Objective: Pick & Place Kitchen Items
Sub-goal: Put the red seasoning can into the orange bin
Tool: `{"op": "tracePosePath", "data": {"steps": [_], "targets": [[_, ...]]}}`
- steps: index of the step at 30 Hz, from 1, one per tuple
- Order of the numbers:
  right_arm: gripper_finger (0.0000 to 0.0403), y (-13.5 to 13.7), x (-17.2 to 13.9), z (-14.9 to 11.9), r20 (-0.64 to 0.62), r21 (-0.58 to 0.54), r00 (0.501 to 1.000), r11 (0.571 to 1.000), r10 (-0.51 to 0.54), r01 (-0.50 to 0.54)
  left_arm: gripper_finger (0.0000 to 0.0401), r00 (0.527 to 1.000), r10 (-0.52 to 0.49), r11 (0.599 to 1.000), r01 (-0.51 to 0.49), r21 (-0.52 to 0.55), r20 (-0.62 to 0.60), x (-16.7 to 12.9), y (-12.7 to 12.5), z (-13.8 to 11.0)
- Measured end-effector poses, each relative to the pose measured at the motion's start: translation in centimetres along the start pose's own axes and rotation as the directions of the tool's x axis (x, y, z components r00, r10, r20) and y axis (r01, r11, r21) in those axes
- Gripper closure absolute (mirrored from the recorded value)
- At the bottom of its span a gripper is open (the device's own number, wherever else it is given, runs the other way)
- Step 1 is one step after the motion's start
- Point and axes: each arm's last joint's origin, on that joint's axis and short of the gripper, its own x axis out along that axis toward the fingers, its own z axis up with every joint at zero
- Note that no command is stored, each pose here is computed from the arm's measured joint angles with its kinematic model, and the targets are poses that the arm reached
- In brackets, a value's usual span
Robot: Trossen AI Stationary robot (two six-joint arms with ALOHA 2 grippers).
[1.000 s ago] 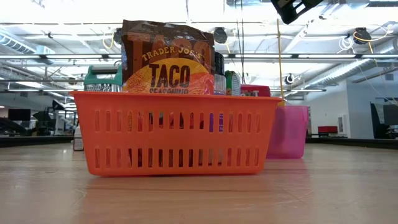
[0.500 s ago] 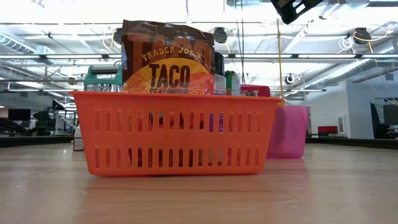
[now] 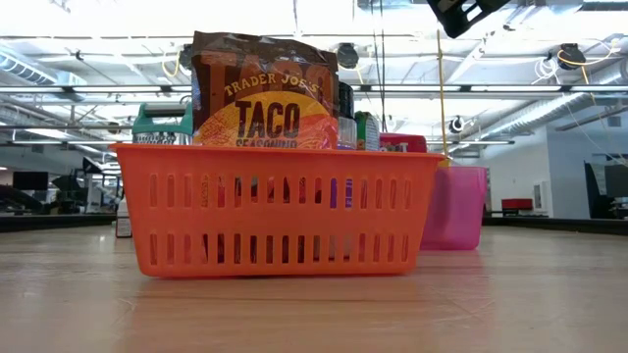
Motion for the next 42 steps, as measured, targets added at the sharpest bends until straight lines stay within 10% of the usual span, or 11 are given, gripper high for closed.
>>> {"op": "tracePosePath", "data": {"steps": [5, 21, 29, 42], "targets": [[0.0314, 0.0, 0.0, 0.0, 0.000, 0.000, 1.000, 1.000, 0.000, 0.000, 0.0112, 1.000, -0.005, 1.000, 0.005, -0.003, 0.013, -0.1, 0.1, 0.1], [0.0314, 0.0, 0.0, 0.0, 0.000, 0.000, 1.000, 1.000, 0.000, 0.000, 0.0099, 0.914, -0.322, 0.917, 0.235, 0.323, 0.247, 0.0, -0.8, 0.7], [0.0314, 0.0, 0.0, 0.0, 0.000, 0.000, 1.000, 1.000, 0.000, 0.000, 0.0116, 0.830, -0.446, 0.794, 0.194, 0.576, 0.335, -0.3, -1.3, 1.0], [0.0314, 0.0, 0.0, 0.0, 0.000, 0.000, 1.000, 1.000, 0.000, 0.000, 0.0117, 0.786, -0.450, 0.783, 0.120, 0.610, 0.424, 0.4, -3.4, 2.8]]}}
